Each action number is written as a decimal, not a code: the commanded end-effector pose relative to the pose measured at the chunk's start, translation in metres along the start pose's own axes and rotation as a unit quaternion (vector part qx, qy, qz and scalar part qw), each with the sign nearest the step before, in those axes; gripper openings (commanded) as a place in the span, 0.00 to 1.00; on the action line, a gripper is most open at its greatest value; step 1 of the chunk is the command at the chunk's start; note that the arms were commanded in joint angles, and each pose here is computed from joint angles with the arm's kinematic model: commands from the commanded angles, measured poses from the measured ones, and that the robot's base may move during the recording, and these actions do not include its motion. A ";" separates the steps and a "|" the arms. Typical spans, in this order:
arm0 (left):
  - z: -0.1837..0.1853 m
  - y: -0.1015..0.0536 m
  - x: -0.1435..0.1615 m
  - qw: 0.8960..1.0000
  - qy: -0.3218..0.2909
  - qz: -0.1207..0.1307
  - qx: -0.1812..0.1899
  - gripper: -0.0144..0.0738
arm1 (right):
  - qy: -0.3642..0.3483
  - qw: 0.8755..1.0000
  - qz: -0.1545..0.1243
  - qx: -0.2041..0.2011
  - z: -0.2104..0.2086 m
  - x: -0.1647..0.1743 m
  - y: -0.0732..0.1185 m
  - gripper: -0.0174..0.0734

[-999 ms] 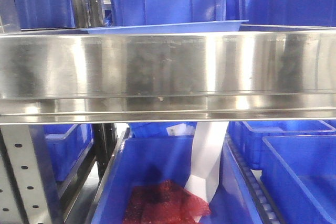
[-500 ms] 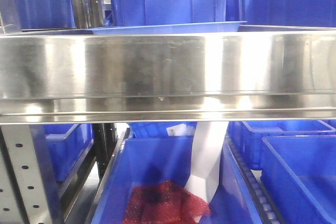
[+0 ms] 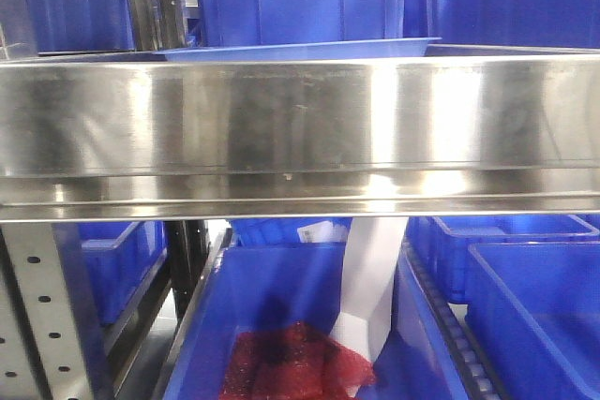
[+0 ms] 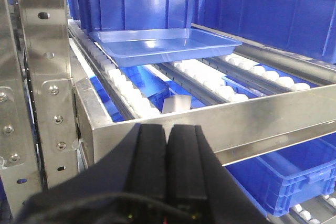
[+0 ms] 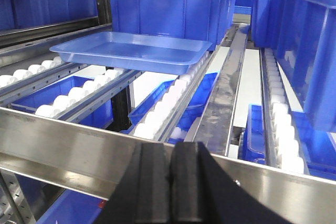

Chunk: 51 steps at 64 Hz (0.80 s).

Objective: Grab blue tray and place on right shelf

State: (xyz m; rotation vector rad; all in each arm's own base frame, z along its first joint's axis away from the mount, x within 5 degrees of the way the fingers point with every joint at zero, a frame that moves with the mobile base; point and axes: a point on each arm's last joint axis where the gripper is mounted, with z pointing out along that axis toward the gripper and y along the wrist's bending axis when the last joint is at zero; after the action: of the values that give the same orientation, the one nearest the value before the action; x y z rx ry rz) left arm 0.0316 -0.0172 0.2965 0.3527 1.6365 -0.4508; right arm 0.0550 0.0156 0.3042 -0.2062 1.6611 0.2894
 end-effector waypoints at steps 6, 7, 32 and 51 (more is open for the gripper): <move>-0.002 -0.002 -0.016 0.999 -0.053 0.005 0.009 0.11 | -0.057 0.998 -0.014 -0.009 -0.002 -0.017 0.002 0.26; -0.002 -0.002 -0.016 0.999 -0.053 0.005 0.009 0.11 | -0.057 0.998 -0.014 -0.009 -0.002 -0.017 0.002 0.26; -0.006 0.002 -0.013 0.998 -0.054 -0.004 -0.044 0.11 | -0.057 0.998 -0.014 -0.009 -0.002 -0.017 0.002 0.26; -0.002 0.012 0.026 0.978 -0.081 -0.027 -0.191 0.11 | -0.057 0.998 -0.014 -0.009 -0.002 -0.017 0.002 0.26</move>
State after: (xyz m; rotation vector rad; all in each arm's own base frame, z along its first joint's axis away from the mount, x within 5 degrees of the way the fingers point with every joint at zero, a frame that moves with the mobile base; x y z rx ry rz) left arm 0.0314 -0.0084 0.2662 0.0483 1.6432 -0.2034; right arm 0.0549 0.0155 0.3040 -0.2069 1.6602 0.2878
